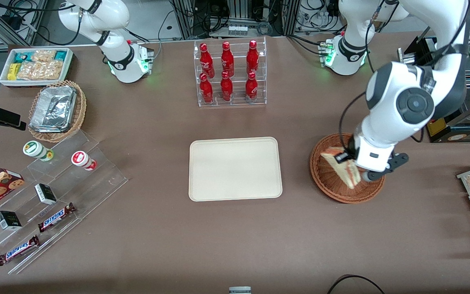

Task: Place sandwich from basket to tray
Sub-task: 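Carry the sandwich with the left gripper over the cream tray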

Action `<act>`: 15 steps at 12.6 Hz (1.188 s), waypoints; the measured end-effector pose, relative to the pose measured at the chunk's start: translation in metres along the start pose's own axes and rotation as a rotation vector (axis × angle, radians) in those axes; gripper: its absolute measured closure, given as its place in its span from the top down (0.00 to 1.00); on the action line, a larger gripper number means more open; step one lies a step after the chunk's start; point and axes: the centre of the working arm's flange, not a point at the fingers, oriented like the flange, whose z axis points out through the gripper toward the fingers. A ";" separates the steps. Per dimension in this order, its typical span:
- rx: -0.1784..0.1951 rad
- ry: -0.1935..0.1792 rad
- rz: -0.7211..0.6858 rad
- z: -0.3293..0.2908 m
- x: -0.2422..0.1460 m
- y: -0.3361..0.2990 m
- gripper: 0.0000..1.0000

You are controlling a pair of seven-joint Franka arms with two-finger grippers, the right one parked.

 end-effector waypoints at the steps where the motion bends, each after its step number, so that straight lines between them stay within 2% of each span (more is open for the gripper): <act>1: -0.025 0.001 0.031 -0.007 -0.012 0.022 0.15; 2: -0.039 -0.002 0.062 -0.007 -0.024 0.043 0.15; 4: -0.079 -0.035 0.108 0.002 -0.044 0.088 0.15; 5: -0.086 -0.049 0.135 0.011 -0.053 0.108 0.15; 9: -0.081 -0.095 0.264 0.069 -0.096 0.179 0.15; 12: -0.073 -0.089 0.333 0.113 -0.126 0.212 0.15; 13: -0.063 -0.086 0.359 0.129 -0.139 0.221 0.15; 15: -0.025 -0.052 0.426 0.167 -0.164 0.235 0.15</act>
